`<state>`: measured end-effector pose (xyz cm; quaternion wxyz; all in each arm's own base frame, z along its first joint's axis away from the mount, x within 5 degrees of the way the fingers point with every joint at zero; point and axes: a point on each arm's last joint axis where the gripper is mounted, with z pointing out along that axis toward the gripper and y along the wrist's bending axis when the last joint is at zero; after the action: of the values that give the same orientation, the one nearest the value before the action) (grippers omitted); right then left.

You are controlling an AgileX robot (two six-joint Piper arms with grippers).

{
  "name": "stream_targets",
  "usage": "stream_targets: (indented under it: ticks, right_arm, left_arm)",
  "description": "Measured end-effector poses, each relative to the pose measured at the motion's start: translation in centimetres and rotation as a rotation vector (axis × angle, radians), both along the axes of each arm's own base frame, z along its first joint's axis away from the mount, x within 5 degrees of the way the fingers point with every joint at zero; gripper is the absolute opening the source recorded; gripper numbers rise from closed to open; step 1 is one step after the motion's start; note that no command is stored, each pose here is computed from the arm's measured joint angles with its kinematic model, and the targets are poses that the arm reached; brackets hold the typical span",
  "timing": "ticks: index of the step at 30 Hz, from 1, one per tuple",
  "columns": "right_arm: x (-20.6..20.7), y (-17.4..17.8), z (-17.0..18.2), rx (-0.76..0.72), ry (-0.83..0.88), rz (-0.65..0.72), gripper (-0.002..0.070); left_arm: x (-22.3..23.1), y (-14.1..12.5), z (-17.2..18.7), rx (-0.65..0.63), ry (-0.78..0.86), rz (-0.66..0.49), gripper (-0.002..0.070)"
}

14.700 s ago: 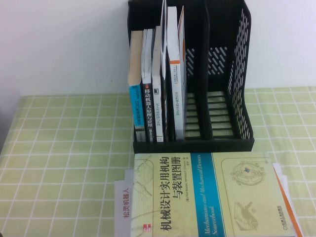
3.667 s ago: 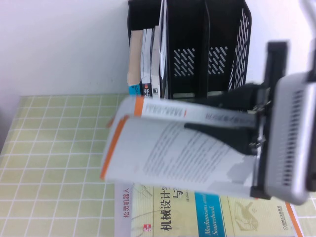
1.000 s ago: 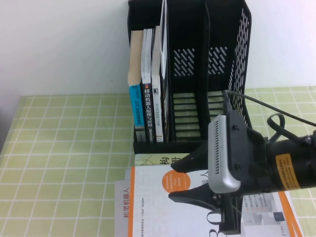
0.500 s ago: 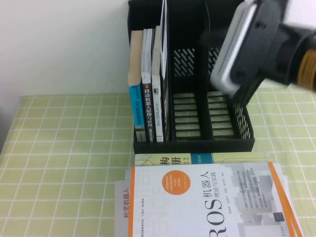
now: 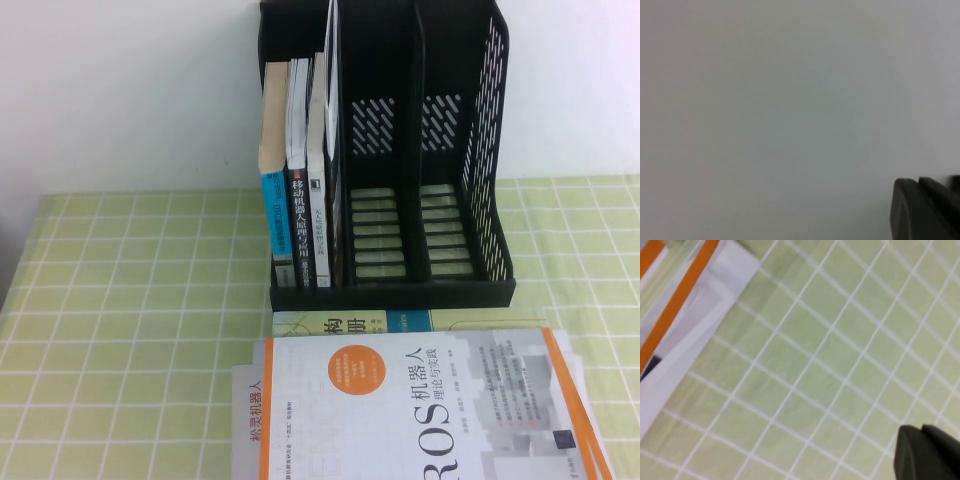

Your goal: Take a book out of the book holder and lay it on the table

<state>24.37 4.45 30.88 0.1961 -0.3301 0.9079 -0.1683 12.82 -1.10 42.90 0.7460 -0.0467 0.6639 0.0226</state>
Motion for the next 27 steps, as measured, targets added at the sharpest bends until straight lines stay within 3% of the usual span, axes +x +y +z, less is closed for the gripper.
stream_targets:
  ticks: [7,13,19,27]
  right_arm:
    - [-4.2,0.2,-2.7,0.204,-0.016,0.016,-0.0001]
    - [-7.6,1.5,-3.1,0.419,-0.215,0.242,-0.0001]
    - [-11.5,1.5,-1.6,0.598,-0.516,0.342,-0.0001]
    - [-17.5,0.6,-3.5,0.727,-0.664,0.419,-0.0001]
  left_arm:
    - [0.5,-5.2,-4.9,-0.147,0.077,-0.522,-0.0003]
    - [0.0,-7.7,-8.0,-0.117,0.168,-0.799,-0.0003]
    - [-0.8,-8.6,-10.1,-0.017,0.213,-0.917,-0.0003]
    - [-0.6,-7.8,-14.5,0.102,0.315,-0.829,-0.0003]
